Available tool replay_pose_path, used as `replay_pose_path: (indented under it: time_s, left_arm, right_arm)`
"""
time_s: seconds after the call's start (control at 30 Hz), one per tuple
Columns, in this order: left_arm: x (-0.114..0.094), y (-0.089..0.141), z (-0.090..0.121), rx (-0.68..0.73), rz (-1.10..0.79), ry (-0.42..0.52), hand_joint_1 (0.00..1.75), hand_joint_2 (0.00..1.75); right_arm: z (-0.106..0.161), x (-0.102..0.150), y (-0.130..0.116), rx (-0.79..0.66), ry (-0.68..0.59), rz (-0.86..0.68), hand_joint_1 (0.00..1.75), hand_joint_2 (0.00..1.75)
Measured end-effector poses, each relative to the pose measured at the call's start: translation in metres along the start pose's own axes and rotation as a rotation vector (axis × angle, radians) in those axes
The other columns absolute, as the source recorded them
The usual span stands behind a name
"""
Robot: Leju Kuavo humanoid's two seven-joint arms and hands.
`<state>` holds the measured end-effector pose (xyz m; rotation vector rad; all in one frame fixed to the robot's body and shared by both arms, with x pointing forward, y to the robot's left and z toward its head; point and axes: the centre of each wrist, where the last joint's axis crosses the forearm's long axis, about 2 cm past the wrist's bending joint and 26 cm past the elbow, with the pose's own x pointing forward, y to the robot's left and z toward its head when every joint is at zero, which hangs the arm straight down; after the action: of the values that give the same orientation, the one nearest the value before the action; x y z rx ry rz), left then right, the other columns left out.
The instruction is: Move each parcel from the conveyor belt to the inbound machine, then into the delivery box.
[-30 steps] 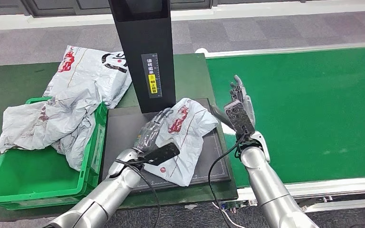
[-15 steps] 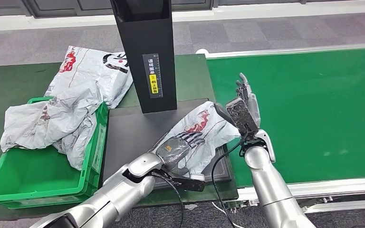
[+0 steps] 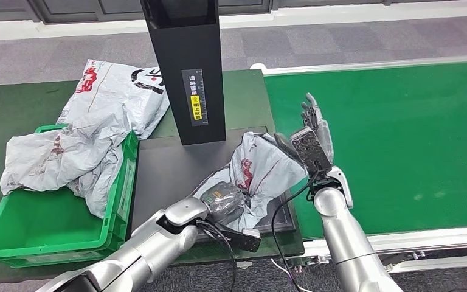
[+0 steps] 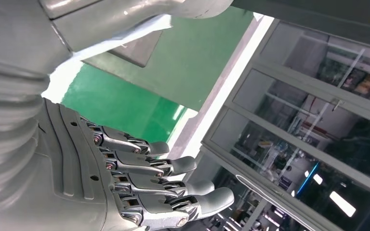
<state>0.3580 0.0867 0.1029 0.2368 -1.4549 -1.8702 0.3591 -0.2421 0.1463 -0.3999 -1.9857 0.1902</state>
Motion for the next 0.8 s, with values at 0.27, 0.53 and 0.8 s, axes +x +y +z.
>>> replay_pose_path:
  time_s: [0.27, 0.53, 0.8]
  left_arm:
    - [-0.0009, 0.0004, 0.0002, -0.002, -0.003, 0.003, 1.75, 1.75]
    - [-0.0015, -0.0007, 0.0005, -0.007, -0.004, 0.006, 1.75, 1.75]
    - [-0.0016, -0.0008, 0.0006, -0.008, -0.005, 0.006, 1.75, 1.75]
  right_arm:
    - [0.0010, -0.0015, 0.0005, 0.002, 0.003, -0.001, 0.00, 1.75]
    - [0.0011, -0.0016, 0.0005, 0.003, 0.004, -0.001, 0.00, 1.75]
    - [0.0011, -0.0016, 0.0005, 0.003, 0.004, -0.001, 0.00, 1.75]
